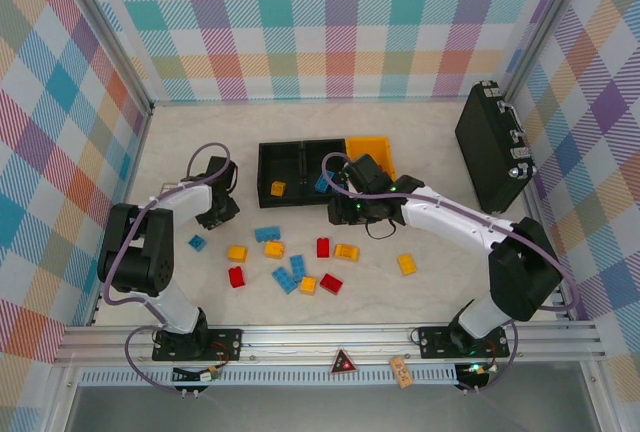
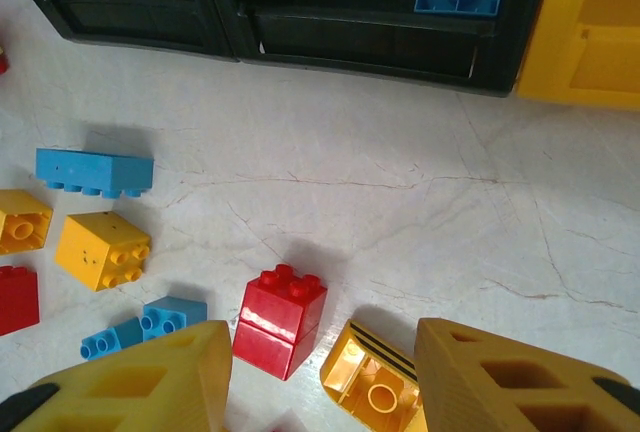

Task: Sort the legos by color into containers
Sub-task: Pick up the lego from the middle-left of the table, then place the lego in the container.

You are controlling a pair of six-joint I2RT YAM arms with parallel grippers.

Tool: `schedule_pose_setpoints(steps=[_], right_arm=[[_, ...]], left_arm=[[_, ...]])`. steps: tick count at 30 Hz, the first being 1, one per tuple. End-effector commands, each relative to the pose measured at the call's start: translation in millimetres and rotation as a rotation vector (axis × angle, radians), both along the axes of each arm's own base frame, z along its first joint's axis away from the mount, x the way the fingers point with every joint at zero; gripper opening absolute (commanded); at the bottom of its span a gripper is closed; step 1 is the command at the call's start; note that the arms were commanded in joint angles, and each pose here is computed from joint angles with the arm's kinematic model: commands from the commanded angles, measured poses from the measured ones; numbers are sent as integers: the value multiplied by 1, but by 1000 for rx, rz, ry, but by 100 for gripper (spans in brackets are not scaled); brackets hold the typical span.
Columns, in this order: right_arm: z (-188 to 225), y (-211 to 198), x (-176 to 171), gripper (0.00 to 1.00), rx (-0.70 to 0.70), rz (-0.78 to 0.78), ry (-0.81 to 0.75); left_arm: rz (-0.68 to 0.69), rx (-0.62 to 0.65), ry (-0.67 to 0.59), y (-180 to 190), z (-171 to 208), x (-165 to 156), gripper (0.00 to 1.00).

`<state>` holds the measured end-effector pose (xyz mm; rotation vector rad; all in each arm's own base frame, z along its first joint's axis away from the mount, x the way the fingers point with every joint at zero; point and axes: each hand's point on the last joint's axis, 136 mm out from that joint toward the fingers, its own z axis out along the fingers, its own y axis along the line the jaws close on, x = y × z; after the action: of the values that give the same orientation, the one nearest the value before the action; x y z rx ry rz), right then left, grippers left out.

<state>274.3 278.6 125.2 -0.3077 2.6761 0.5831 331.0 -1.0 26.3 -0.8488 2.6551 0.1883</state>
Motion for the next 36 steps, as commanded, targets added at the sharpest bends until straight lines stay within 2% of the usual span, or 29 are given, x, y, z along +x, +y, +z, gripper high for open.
schedule_pose_setpoints(steps=[1, 8, 20, 36], right_arm=[[8, -1, -2, 52, 14, -8, -23], [12, -5, -2, 52, 19, -17, -30], [22, -53, 5, 56, 29, -138, -62], [11, -147, -7, 60, 28, -421, -26]], left_arm=[[-39, -61, -28, -11, 16, 4, 27], [-191, -106, -83, -58, 51, 3, 27], [-488, -210, -191, -179, 106, 7, 27], [-775, -331, -181, -347, 101, 29, 28]])
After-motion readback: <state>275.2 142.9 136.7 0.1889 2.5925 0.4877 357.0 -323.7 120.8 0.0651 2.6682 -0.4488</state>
